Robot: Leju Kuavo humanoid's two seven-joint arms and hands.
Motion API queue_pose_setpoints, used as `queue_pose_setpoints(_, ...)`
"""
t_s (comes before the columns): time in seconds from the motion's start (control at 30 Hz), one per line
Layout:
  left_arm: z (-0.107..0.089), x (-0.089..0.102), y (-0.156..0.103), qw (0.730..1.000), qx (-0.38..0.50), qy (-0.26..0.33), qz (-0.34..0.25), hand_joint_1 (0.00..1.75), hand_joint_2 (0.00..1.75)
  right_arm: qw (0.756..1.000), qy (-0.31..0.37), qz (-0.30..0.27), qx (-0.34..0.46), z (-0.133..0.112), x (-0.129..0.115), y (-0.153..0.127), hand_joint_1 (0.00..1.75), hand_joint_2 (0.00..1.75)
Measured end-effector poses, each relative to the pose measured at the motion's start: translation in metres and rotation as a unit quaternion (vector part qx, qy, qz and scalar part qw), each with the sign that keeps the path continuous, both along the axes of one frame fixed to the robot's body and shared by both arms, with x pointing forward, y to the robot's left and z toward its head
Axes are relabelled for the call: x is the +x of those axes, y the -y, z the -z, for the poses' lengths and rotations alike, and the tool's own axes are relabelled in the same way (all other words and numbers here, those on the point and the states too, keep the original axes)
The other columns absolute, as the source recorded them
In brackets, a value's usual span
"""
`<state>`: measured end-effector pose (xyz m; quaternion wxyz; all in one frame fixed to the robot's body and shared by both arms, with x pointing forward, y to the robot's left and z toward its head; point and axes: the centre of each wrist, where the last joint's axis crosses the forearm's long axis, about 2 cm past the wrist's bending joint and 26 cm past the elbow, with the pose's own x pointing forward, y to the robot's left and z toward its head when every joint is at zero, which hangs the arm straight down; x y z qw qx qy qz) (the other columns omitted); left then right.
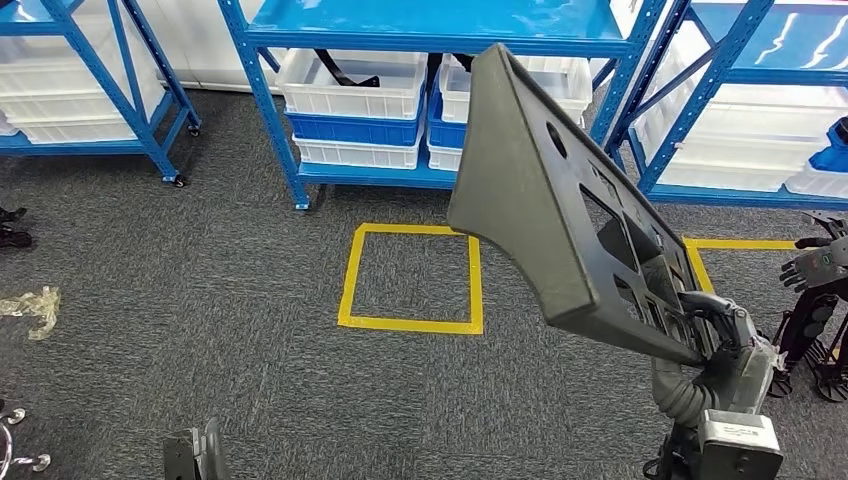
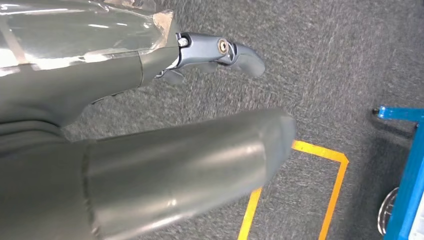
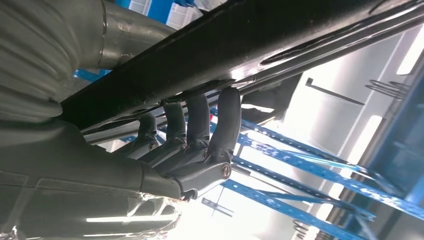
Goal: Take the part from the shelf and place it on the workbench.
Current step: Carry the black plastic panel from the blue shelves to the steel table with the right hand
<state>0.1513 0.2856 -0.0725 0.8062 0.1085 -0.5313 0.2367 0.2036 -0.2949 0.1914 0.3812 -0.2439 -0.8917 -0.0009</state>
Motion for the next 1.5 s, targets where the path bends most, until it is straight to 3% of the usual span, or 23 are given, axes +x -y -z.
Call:
queue_pose_setpoints(0.73, 0.005, -0.016, -0.004, 1.000, 0.004, -0.021, -0.012, 0.00, 0.00, 1.000, 0.000, -0.008, 0.012, -0.003, 0.017, -0.001, 1.75, 1.75)
queue_pose_setpoints(1.5, 0.002, -0.013, -0.006, 1.000, -0.016, -0.005, -0.016, 0.00, 0.00, 1.000, 0.000, -0.006, 0.005, 0.003, 0.027, 0.005, 1.75, 1.75)
